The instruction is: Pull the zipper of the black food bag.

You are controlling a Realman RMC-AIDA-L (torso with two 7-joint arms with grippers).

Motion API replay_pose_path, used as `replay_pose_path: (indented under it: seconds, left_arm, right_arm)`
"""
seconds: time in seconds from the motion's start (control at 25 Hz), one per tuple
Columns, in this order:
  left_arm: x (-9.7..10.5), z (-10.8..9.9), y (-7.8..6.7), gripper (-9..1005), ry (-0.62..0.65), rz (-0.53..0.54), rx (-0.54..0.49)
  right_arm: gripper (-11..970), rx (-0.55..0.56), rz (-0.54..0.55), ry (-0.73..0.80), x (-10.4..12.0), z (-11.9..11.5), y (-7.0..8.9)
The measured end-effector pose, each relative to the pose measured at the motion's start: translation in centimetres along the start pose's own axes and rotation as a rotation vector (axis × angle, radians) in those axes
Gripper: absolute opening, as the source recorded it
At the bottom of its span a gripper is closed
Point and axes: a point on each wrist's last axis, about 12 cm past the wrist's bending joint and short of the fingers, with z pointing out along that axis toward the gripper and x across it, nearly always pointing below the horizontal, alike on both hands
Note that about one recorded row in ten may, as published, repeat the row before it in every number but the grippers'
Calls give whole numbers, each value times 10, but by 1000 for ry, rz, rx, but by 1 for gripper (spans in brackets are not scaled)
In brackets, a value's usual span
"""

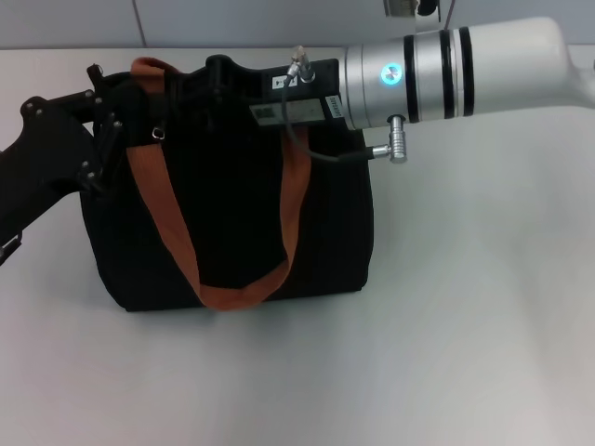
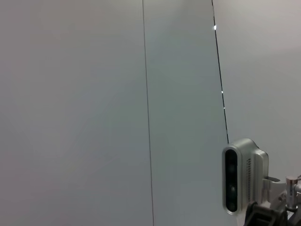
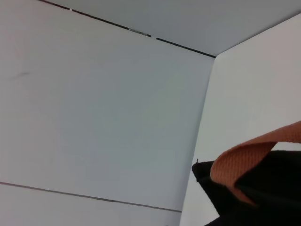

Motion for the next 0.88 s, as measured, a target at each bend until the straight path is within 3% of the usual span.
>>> replay_pose_path:
  seconds: [0.48, 0.88]
  left_arm:
    - [-1, -4, 0, 88, -5, 1, -10]
    - [-2, -8, 3, 96, -11, 3, -39]
  right_arm:
    - [37, 28, -134, 12, -1, 0, 5]
    - [-2, 100, -165, 3, -5, -12, 1]
